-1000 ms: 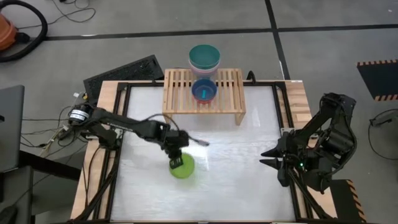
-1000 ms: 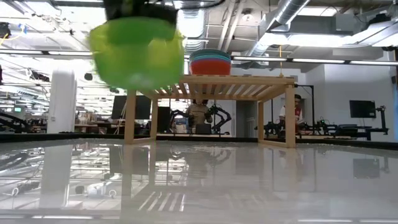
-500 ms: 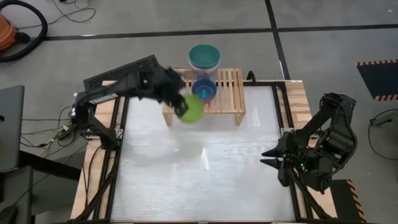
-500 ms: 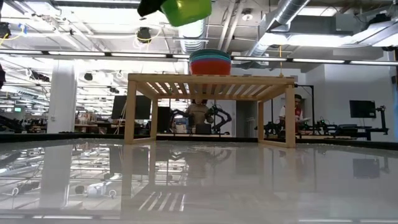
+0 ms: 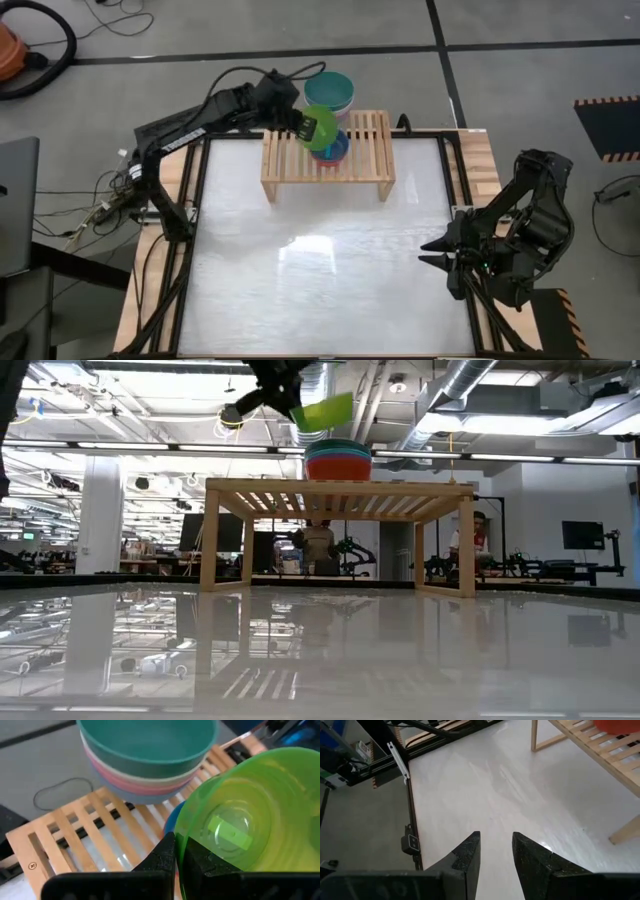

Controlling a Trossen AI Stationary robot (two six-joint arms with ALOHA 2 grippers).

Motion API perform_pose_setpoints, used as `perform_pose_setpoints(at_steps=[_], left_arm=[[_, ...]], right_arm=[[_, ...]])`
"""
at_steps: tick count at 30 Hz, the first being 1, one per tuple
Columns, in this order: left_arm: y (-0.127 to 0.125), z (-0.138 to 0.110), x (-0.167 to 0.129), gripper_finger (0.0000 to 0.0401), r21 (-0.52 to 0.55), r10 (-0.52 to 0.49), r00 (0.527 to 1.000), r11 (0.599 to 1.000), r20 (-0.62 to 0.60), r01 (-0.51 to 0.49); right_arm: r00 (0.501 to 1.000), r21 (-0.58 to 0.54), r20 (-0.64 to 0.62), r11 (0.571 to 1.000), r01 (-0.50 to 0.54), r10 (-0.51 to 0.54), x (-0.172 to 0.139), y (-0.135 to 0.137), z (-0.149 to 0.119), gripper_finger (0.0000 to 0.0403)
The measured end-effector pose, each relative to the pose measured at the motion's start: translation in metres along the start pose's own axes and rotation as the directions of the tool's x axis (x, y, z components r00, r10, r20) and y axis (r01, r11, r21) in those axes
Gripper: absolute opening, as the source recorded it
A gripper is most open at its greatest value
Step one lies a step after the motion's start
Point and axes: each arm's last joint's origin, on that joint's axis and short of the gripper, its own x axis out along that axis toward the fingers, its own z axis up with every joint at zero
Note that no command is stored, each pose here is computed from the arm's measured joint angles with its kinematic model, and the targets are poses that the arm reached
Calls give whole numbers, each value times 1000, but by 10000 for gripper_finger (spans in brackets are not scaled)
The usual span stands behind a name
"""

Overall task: Place and stack bowls onto a shelf
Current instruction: Stack the green bowl on top of the blue bowl on the shelf

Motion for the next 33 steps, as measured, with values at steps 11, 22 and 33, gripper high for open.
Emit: perform_pose_setpoints(at_steps=[11, 22, 33], left_arm=[[-1, -8, 40, 0, -31, 63, 995, 997, -84, -65], [-3, -11, 44, 0, -29, 43, 993, 998, -110, -47], [-3, -12, 48, 0, -8, 50, 992, 999, -119, -52]], right_arm=[[1000, -15, -6, 1000, 13, -13, 0, -2, -1, 139], [1000, -46, -8, 999, 10, -11, 0, -2, -1, 139], [1000, -45, -10, 999, 9, -10, 0, -2, -1, 139]])
